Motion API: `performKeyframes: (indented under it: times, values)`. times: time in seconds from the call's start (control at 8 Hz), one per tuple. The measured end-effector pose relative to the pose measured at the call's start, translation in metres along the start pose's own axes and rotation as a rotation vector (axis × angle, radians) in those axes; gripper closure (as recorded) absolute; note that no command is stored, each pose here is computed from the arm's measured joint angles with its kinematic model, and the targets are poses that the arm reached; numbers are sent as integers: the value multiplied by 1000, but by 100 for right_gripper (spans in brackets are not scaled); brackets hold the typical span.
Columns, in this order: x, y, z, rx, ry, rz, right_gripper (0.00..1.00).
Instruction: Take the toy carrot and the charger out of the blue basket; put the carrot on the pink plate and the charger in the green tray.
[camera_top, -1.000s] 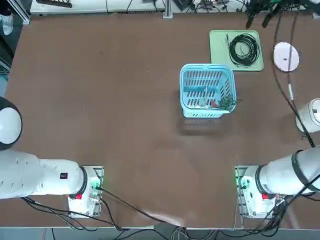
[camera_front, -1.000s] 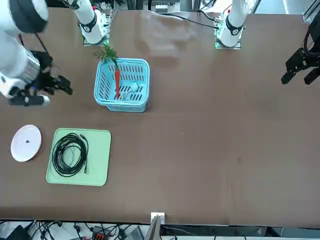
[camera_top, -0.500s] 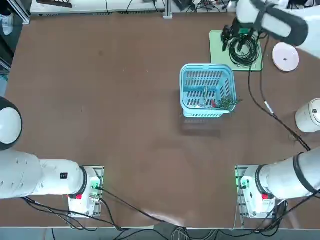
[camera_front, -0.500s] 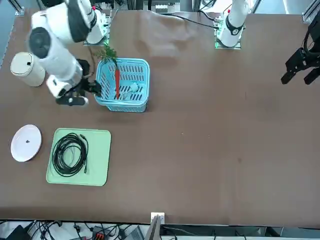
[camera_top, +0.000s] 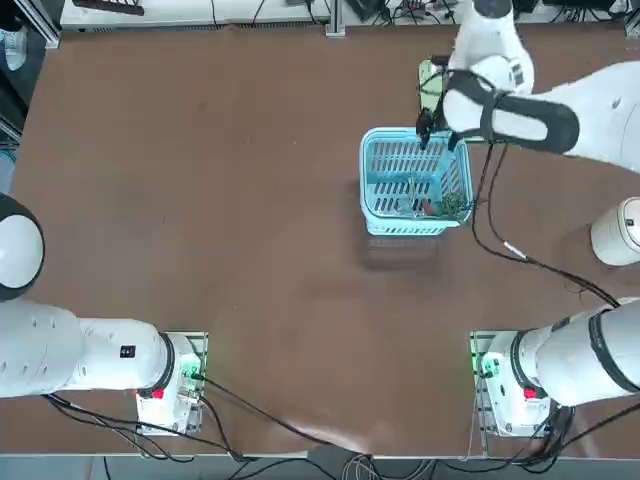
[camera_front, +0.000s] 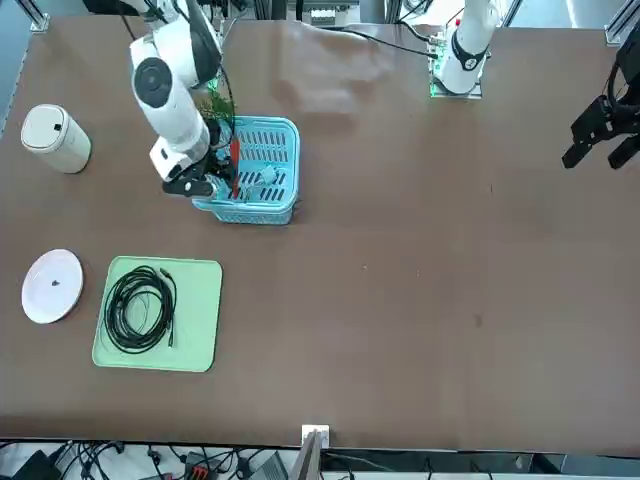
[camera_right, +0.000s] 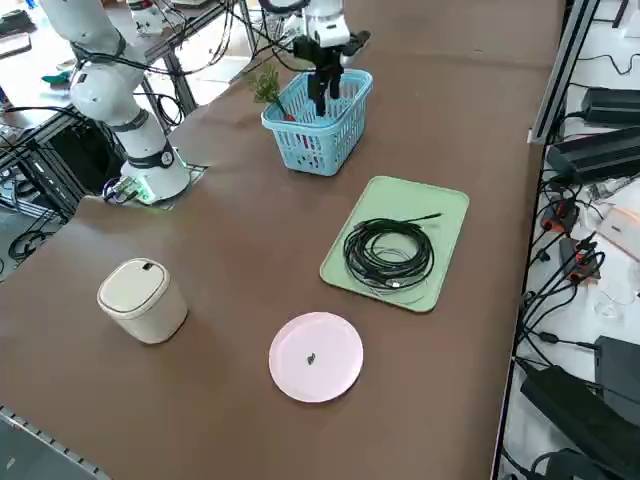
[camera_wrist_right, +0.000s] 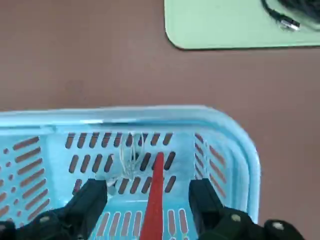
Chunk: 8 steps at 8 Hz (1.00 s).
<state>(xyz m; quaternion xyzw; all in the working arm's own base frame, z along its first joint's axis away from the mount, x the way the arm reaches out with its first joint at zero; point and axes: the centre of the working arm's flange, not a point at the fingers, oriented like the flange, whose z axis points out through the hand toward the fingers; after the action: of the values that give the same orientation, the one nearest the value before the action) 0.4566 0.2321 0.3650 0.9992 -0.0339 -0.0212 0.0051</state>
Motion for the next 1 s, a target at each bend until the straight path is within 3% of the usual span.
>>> performKeyframes:
  times: [0.38,1.0]
  values:
    - [-32,-2,0,-11,-4,9,0]
    - [-82,-16,45,-66,-62,32,0]
